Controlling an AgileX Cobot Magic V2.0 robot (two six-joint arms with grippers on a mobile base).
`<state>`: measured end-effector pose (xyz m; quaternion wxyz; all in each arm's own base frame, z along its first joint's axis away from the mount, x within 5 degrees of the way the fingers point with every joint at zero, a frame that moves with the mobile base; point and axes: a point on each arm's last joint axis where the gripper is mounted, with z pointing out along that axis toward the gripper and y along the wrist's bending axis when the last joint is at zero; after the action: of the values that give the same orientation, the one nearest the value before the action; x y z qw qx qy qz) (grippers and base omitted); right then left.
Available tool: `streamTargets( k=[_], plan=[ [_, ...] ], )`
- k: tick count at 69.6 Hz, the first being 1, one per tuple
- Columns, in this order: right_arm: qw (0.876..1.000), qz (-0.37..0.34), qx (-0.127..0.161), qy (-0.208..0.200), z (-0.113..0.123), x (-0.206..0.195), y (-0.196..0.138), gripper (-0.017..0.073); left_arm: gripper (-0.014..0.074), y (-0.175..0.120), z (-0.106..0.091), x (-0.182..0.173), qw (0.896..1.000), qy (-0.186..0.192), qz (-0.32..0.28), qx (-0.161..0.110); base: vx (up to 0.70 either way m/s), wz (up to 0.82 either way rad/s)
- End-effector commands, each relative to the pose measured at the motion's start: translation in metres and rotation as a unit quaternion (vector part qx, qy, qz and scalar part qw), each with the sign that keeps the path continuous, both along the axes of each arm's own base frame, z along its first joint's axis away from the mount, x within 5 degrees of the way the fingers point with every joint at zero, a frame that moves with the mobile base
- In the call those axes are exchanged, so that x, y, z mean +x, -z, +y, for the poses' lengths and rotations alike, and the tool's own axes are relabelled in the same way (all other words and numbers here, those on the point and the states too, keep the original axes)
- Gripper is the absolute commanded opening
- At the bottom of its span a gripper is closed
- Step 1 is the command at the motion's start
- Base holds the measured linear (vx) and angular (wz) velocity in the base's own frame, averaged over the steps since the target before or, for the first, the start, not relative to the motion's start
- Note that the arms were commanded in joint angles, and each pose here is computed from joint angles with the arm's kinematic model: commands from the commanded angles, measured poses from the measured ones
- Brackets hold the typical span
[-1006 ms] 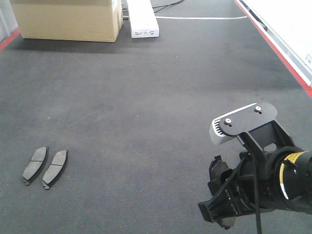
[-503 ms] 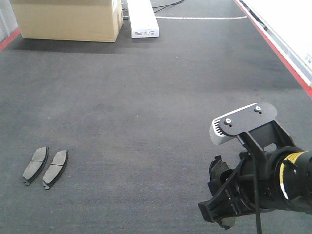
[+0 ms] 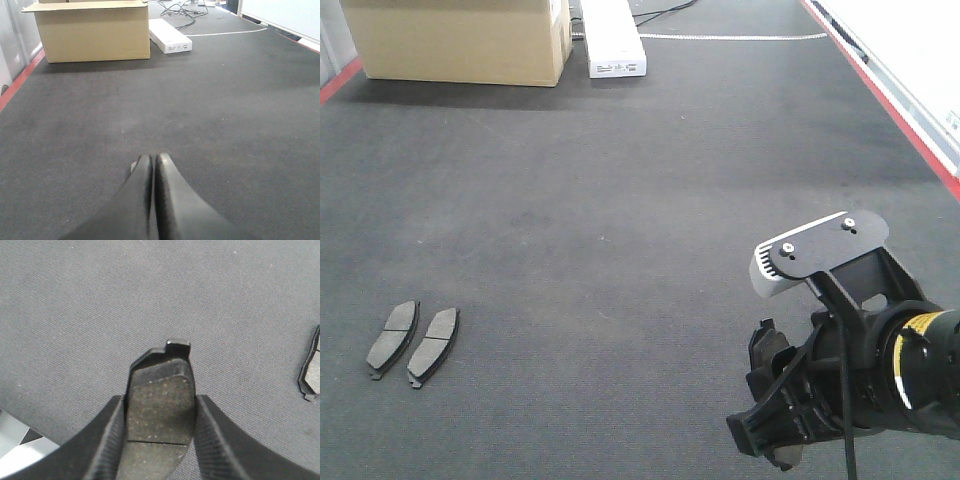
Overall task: Move and align brake pads A on conveyor
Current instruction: 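Lift the open left gripper away from the placed pads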
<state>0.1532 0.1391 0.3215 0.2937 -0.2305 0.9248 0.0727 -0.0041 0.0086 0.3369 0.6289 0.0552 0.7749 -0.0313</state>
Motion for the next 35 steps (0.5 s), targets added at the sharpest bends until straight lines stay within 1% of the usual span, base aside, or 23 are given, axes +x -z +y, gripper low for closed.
streamTargets(
  k=[1,35],
  plan=[
    [0.999,-0.043,0.027,-0.006,-0.0003,0.0021,-0.0157,-0.001,-0.0007,-0.011,-0.001,0.0027,0.999,0.004,-0.034,-0.004,0.0,0.0],
    [0.999,-0.043,0.027,-0.006,-0.0003,0.0021,-0.0157,-0.001,-0.0007,-0.011,-0.001,0.0027,0.999,0.004,-0.034,-0.004,0.0,0.0]
  ],
)
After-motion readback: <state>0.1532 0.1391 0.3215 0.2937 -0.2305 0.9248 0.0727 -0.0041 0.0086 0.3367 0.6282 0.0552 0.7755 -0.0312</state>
